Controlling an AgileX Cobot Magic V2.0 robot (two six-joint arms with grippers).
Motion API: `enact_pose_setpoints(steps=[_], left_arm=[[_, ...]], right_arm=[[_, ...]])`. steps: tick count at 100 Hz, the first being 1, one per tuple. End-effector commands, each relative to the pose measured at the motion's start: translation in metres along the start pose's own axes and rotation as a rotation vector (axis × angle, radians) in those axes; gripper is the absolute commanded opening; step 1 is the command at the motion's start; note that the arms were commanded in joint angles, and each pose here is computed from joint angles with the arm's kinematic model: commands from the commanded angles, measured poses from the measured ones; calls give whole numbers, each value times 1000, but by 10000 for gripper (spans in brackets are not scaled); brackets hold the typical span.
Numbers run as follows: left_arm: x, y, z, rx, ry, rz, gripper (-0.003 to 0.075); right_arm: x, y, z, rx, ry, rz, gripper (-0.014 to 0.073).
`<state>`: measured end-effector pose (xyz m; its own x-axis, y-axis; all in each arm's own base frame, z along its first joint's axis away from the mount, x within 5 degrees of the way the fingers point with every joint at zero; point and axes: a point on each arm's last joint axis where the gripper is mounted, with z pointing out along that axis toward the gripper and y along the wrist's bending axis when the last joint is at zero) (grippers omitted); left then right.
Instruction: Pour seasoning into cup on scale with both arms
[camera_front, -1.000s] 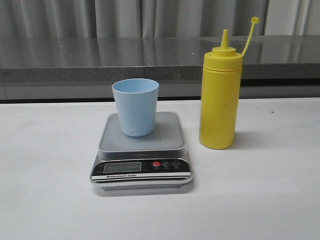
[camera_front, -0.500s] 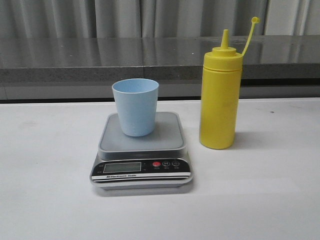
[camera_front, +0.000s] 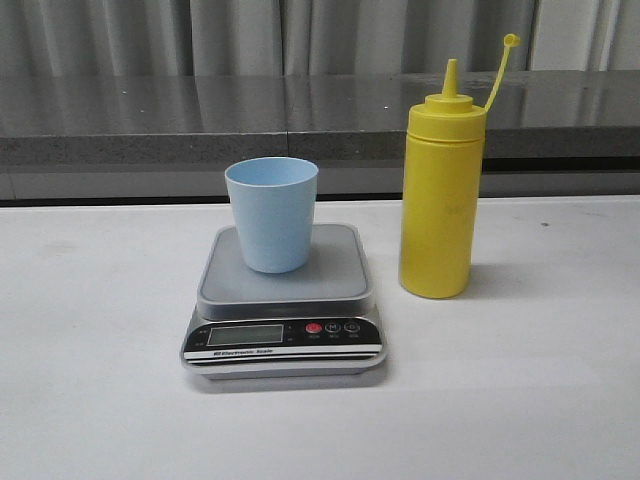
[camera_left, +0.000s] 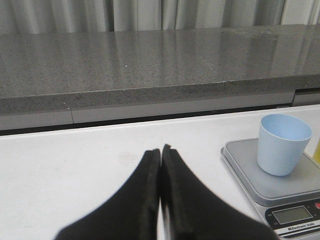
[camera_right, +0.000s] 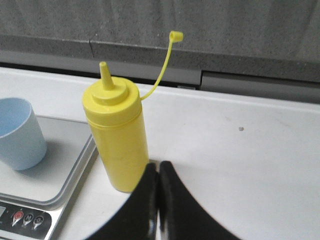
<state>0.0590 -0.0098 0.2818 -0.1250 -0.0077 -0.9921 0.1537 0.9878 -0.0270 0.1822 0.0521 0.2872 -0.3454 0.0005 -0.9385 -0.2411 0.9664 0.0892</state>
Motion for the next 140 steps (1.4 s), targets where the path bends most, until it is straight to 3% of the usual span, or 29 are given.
enact_pose_setpoints(steps=[1, 12, 19, 26, 46, 55, 93, 140], left_arm=[[-15, 0, -2, 2, -95, -11, -20], [-15, 0, -2, 2, -95, -11, -20], [-15, 0, -2, 2, -95, -11, -20], [-15, 0, -2, 2, -95, -11, -20], [-15, 0, -2, 2, -95, -11, -20], [-15, 0, -2, 2, -95, -11, -20], [-15, 0, -2, 2, -95, -11, -20], [-15, 0, -2, 2, -95, -11, -20]], right_arm=[[-16, 3, 4, -19, -92, -9, -66], [-10, 3, 16, -23, -81, -9, -38], [-2, 2, 22, -28, -78, -9, 36], [7, 2, 29, -32, -68, -8, 164], [31, 1, 44, -43, -43, -5, 672], [39, 1, 50, -49, -42, -2, 639], [51, 10, 77, -166, -167, -87, 638], [73, 12, 117, -218, -208, -54, 638]])
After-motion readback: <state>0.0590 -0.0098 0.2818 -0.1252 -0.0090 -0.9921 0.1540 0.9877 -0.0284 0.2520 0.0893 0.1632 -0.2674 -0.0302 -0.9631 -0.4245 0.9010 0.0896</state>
